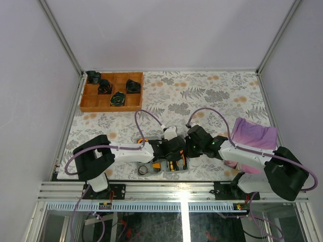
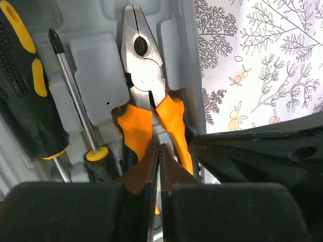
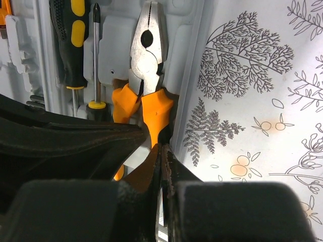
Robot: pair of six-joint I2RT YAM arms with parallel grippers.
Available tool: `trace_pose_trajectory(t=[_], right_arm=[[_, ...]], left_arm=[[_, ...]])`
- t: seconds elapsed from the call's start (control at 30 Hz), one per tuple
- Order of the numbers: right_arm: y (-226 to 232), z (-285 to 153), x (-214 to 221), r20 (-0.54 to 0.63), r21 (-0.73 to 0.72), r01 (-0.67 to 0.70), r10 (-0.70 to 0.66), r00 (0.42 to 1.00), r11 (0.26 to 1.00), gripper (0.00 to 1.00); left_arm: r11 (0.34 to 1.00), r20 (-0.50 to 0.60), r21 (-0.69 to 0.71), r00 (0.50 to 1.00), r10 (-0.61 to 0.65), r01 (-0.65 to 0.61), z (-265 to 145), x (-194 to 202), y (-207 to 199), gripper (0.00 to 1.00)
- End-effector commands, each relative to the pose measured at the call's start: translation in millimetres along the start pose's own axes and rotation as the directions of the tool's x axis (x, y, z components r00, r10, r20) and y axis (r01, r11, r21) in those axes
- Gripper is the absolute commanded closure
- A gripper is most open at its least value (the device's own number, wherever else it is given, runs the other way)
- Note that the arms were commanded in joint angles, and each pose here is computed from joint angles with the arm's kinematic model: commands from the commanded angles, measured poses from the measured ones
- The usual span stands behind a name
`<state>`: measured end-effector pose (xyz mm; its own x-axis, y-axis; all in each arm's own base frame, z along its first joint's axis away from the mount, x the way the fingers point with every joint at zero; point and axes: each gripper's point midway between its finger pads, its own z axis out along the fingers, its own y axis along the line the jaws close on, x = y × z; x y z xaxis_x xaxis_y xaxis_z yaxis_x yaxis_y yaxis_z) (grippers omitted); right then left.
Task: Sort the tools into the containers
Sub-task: Adjust the pliers in the storage box.
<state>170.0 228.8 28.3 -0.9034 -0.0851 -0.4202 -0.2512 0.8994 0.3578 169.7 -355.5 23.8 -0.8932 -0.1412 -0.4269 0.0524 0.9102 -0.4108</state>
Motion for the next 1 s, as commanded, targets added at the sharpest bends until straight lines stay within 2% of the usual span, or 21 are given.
trace_pose_trajectory(t=[0.0, 0.27, 0.43, 0.73, 0.8, 0.97], right_arm=[[-42, -5, 31, -0.095, 0.177, 0.016, 0.001, 0.995, 0.984, 1.00], [-40, -5, 31, -0.097, 0.171, 0.013, 0.004, 0.995, 0.985, 1.00], [-39, -4, 30, -0.098, 0.163, 0.012, 0.004, 0.995, 0.987, 1.00], [-38, -4, 33, -0.104, 0.153, 0.012, 0.004, 0.995, 0.988, 1.00], [-38, -4, 33, -0.106, 0.152, 0.012, 0.004, 0.994, 0.988, 1.00], [-37, 0, 37, -0.131, 0.144, 0.018, 0.001, 0.991, 0.989, 1.00]], left_arm=[[0.999, -0.031, -0.031, 0.999, 0.036, -0.037, -11, 11, 17, 1.00], [0.998, 0.089, 0.010, 0.995, 0.055, -0.056, -51, -31, -7, 0.82], [0.995, 0.071, -0.062, 0.994, 0.088, -0.083, -42, -26, 7, 0.78], [0.991, -0.008, -0.079, 0.994, 0.110, -0.111, -18, -5, 13, 0.80], [0.990, -0.020, -0.081, 0.993, 0.114, -0.116, -14, -1, 15, 0.82], [0.985, -0.060, -0.109, 0.990, 0.129, -0.135, -5, 9, 23, 0.97]])
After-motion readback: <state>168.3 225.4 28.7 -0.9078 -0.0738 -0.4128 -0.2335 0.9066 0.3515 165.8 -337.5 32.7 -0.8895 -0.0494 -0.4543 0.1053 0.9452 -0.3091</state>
